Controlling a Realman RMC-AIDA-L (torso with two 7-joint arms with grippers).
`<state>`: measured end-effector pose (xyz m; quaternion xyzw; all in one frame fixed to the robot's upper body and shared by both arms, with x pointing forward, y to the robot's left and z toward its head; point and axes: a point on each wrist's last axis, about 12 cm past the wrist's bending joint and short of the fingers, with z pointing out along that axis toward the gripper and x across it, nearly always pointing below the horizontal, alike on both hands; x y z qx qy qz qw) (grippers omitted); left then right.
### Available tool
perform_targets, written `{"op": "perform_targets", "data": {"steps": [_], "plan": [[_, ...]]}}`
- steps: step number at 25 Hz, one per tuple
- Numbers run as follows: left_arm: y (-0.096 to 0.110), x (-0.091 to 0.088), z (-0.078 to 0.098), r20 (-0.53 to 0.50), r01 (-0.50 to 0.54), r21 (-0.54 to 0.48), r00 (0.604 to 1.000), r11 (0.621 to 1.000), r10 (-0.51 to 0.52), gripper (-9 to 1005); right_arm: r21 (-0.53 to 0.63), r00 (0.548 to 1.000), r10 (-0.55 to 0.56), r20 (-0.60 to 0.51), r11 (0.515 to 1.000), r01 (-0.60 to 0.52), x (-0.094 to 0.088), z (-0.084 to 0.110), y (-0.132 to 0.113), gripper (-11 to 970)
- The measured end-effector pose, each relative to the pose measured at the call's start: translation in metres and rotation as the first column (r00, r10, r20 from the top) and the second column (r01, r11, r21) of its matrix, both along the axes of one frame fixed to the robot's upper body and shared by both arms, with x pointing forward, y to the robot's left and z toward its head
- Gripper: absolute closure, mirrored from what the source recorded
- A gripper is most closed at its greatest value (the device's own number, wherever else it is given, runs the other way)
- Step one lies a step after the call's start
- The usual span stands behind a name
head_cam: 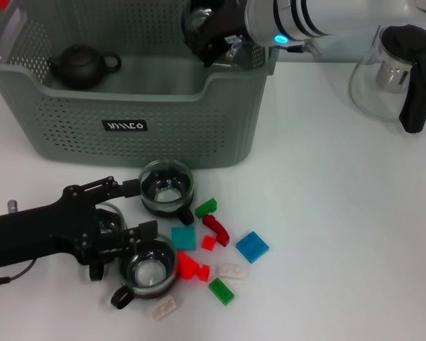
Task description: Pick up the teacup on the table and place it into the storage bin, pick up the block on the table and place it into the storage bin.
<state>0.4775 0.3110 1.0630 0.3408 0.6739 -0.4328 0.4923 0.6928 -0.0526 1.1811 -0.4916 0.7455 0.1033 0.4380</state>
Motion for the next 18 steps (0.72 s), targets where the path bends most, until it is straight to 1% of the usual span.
{"op": "perform_targets", "data": {"steps": [18], "plan": [[-0.0002, -0.0005, -0.0006, 0.001, -0.001, 0.001, 1.000, 1.000, 0.001, 155, 0.002, 1.000, -0.005, -0.019, 1.000, 0.005, -0.0015, -0.0038, -0.0020, 893]]}}
